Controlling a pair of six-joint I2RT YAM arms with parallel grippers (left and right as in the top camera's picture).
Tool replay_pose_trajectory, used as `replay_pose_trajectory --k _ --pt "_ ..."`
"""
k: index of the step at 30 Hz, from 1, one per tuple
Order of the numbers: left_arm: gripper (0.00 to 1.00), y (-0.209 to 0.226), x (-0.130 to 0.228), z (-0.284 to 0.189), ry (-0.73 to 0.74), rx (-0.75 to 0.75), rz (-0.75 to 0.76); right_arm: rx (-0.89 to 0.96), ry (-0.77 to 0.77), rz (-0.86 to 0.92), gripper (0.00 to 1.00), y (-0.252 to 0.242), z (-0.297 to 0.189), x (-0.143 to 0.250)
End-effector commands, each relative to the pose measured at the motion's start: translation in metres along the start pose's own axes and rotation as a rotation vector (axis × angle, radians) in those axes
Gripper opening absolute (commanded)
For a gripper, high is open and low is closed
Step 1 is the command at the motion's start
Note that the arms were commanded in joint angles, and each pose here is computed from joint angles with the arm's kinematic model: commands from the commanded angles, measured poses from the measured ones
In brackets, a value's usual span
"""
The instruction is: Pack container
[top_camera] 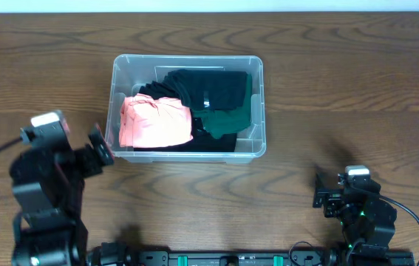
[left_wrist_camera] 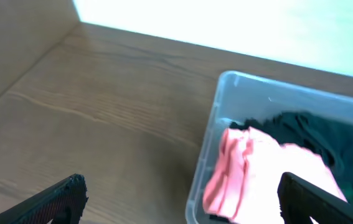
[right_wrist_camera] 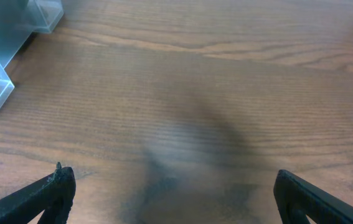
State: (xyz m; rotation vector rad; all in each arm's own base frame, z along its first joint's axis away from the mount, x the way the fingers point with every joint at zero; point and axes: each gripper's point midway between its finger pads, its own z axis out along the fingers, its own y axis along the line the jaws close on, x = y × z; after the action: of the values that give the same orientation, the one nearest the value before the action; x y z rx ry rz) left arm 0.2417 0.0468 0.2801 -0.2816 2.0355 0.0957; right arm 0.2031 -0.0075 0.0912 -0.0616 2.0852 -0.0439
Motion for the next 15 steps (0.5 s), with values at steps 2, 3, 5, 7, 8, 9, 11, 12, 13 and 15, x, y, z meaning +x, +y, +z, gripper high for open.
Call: replay_pose_trajectory --k 2,3,5,7,8,9,11,12,13,15 --pt "0.98 -0.010 0.032 -0.003 -0.009 0.069 0.052 0.013 -0.003 -0.011 0.99 -0.003 0.000 0.000" --pt "0.98 -0.010 0.038 -0.003 -0.013 0.076 0.053 0.013 -0.003 -0.011 0.99 -0.003 0.000 0.000" --pt "0.98 -0.011 0.053 -0.003 -0.018 0.087 0.054 0.013 -0.003 -0.011 0.99 -0.003 0.000 0.000" --pt "0.98 -0.013 0.066 -0.003 -0.022 0.104 0.059 0.013 -0.003 -0.011 0.99 -0.003 0.000 0.000" --pt "0.98 -0.015 0.073 -0.002 -0.023 0.113 0.062 0.013 -0.003 -0.011 0.99 -0.003 0.000 0.000" --pt "0.98 -0.016 0.079 -0.002 -0.022 0.120 0.064 0.013 -0.003 -0.011 0.99 -0.003 0.000 0.000" --pt "0.98 -0.020 0.091 0.000 -0.021 0.147 0.072 0.013 -0.003 -0.011 0.99 -0.003 0.000 0.000" --pt "0.98 -0.021 0.096 0.000 -0.022 0.153 0.075 0.013 -0.003 -0.011 0.99 -0.003 0.000 0.000" --pt "0.98 -0.022 0.099 0.001 -0.024 0.160 0.078 0.013 -0.003 -0.011 0.99 -0.003 0.000 0.000" --pt "0.98 -0.024 0.105 0.001 -0.031 0.173 0.084 0.013 -0.003 -0.011 0.99 -0.003 0.000 0.000"
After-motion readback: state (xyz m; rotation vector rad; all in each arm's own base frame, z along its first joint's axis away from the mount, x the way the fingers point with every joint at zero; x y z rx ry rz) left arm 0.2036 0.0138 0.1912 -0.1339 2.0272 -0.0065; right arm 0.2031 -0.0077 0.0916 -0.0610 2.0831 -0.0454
